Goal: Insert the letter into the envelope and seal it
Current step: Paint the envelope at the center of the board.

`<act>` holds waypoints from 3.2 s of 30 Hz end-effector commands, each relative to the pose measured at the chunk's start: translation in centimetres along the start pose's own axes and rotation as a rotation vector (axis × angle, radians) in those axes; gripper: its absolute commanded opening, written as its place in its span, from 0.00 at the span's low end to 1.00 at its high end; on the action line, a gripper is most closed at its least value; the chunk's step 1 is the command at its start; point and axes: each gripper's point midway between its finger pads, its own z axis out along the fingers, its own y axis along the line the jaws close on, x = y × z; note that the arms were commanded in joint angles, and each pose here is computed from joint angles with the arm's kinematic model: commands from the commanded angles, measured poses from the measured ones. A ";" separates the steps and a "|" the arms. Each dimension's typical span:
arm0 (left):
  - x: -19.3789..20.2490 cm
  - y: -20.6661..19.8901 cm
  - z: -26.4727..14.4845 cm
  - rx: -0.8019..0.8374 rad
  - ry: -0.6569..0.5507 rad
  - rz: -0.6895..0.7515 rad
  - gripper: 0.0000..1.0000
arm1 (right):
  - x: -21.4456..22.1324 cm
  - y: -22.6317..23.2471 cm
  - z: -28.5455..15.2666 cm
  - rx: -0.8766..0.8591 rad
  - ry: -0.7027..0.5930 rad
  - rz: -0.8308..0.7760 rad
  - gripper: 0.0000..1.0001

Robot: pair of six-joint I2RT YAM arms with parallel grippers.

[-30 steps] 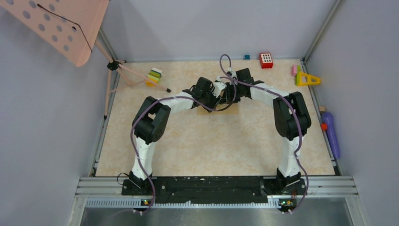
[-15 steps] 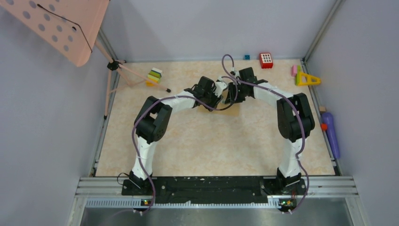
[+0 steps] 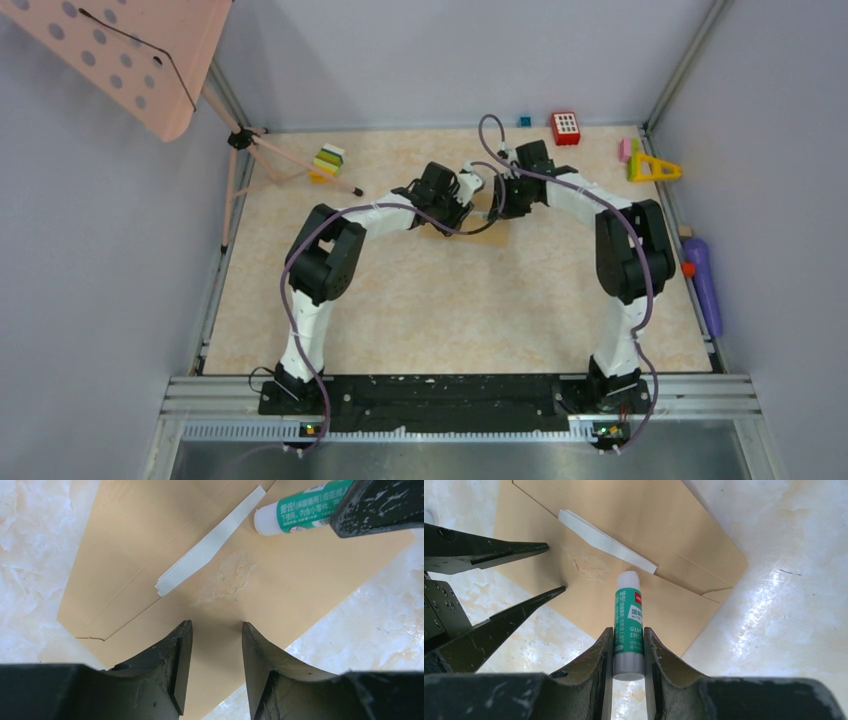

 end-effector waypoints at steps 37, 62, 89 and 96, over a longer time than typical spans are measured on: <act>5.1 0.2 1.1 -0.021 0.150 -0.014 0.43 | -2.3 1.6 0.5 -0.010 -0.061 -0.019 0.00; 5.2 0.3 1.1 -0.029 0.153 -0.020 0.42 | -3.6 2.4 -2.4 -0.110 -0.096 -0.028 0.00; 5.1 0.3 1.1 -0.029 0.151 -0.023 0.42 | 0.2 3.0 2.1 -0.078 0.030 -0.034 0.00; 5.0 0.3 1.1 -0.031 0.148 -0.025 0.42 | 0.7 2.7 2.5 -0.086 0.036 -0.015 0.00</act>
